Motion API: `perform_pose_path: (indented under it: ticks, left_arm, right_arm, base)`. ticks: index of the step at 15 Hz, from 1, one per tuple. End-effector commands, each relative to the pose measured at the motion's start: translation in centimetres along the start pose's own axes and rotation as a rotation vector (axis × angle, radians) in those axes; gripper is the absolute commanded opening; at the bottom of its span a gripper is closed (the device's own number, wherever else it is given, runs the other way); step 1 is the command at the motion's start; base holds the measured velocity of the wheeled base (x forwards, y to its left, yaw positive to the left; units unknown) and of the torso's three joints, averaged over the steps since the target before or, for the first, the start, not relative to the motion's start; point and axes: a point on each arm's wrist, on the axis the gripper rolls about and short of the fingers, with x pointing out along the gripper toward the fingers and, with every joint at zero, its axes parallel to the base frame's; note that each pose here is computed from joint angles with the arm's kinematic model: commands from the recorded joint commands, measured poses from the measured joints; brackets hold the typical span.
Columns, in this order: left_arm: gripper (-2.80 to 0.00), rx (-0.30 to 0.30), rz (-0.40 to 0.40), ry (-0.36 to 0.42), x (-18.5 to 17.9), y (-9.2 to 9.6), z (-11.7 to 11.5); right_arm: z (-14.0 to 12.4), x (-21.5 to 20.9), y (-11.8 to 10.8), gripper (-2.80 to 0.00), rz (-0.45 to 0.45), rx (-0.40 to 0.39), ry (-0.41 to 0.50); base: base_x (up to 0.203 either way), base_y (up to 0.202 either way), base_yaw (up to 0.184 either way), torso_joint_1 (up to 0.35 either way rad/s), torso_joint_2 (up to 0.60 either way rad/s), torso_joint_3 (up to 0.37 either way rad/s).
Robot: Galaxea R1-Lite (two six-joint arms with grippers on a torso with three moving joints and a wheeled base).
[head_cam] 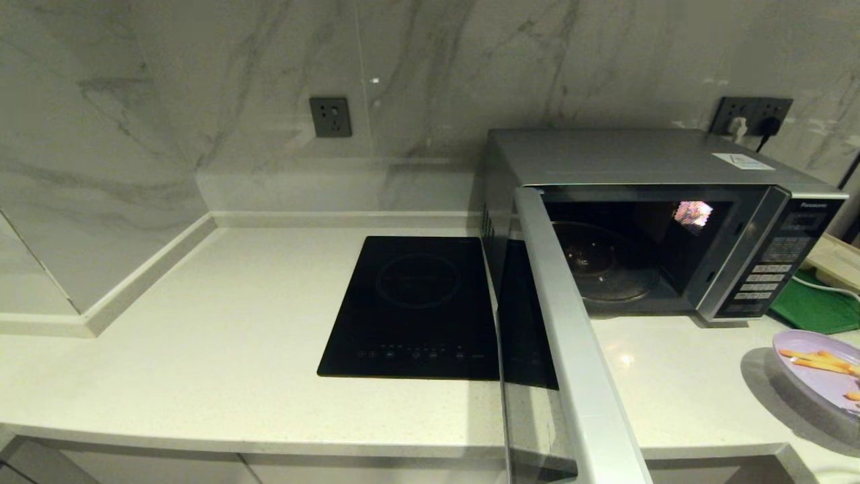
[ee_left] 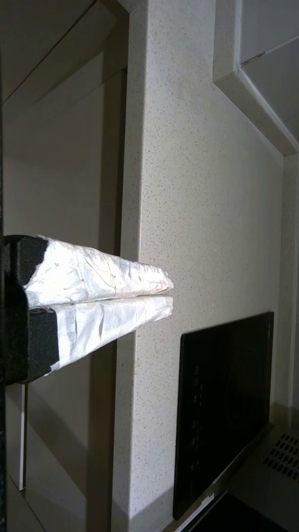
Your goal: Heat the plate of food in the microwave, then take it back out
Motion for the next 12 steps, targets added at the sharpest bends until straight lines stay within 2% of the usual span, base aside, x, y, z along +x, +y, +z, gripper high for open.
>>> perform_pose_path:
  ticks: [1, 5, 8, 10, 12]
  left_arm:
    - [-2.8, -0.001, 0.0, -0.001, 0.0, 0.0, 0.0]
    - [-2.8, -0.001, 0.0, -0.001, 0.0, 0.0, 0.0]
    - [-2.8, -0.001, 0.0, -0.001, 0.0, 0.0, 0.0]
    - [-2.8, -0.001, 0.0, -0.001, 0.0, 0.0, 0.0]
    - [-2.8, -0.001, 0.0, -0.001, 0.0, 0.0, 0.0]
  right_arm:
    - [0.0, 1.0, -0.3, -2.8, -0.005, -0.015, 0.034]
    - [0.4, 2.1, -0.3, -2.8, 0.002, -0.031, 0.039]
    - [1.2, 3.8, -0.5, -2.8, 0.051, -0.1, -0.042]
    - [1.4, 4.1, -0.5, -2.8, 0.062, -0.117, -0.062]
    - [1.4, 4.1, -0.5, -2.8, 0.076, -0.169, -0.065]
  base:
    - [0.0, 0.0, 0.0, 0.0, 0.0, 0.0]
    - [0.0, 0.0, 0.0, 0.0, 0.0, 0.0]
    - [0.0, 0.0, 0.0, 0.0, 0.0, 0.0]
    - [0.0, 0.0, 0.0, 0.0, 0.0, 0.0]
    - [0.0, 0.0, 0.0, 0.0, 0.0, 0.0]
